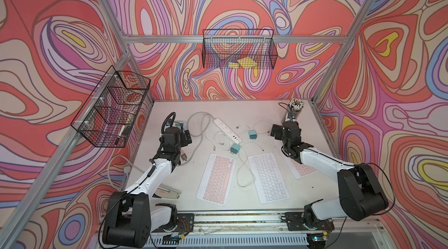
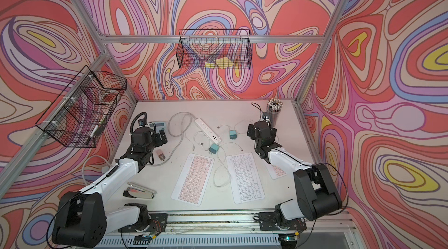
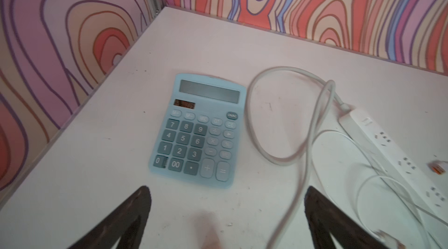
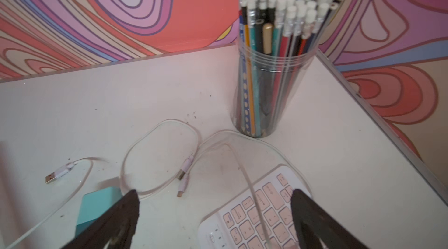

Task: Unplug the wireless keyboard
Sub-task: Reset both arms

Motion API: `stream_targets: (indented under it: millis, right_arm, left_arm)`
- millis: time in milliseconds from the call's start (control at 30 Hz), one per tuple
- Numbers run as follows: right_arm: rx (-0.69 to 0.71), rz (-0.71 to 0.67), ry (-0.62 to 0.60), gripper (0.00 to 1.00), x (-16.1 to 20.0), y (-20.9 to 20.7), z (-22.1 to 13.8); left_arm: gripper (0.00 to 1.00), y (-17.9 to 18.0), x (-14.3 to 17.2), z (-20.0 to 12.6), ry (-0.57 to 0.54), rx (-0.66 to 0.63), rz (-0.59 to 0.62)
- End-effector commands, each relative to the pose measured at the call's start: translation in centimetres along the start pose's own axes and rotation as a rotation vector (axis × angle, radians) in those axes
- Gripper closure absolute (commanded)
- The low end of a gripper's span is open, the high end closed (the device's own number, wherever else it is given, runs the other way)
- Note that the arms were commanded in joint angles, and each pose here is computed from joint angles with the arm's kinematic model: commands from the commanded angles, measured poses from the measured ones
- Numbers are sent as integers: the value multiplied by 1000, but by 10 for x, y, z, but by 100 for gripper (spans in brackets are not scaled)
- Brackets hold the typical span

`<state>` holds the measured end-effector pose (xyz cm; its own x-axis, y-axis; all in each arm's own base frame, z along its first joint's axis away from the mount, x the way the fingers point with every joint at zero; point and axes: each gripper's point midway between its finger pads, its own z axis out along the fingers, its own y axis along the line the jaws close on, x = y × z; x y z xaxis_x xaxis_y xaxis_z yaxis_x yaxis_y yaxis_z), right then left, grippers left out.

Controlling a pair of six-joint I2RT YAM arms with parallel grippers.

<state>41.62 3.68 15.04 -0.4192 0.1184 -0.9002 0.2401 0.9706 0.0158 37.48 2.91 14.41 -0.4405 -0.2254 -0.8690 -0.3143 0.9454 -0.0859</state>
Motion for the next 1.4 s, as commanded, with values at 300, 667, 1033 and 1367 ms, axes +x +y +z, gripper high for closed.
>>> stream_targets:
  millis: [300,667,1033,1367]
  right_arm:
    - [73,-19,-161,2,-9,-30,-8]
    - [-71,-209,-235,2,19,-11,4]
    - [-37,-27,-179,2,38,-62,43]
    - [-31,-29,-196,2,35,-62,42]
  left_arm:
    - [3,-8,41,37,-122,91,178]
    - [1,-1,42,38,-139,62,152]
    - [1,-13,43,37,-154,120,187]
    - [1,-15,44,38,-139,152,186]
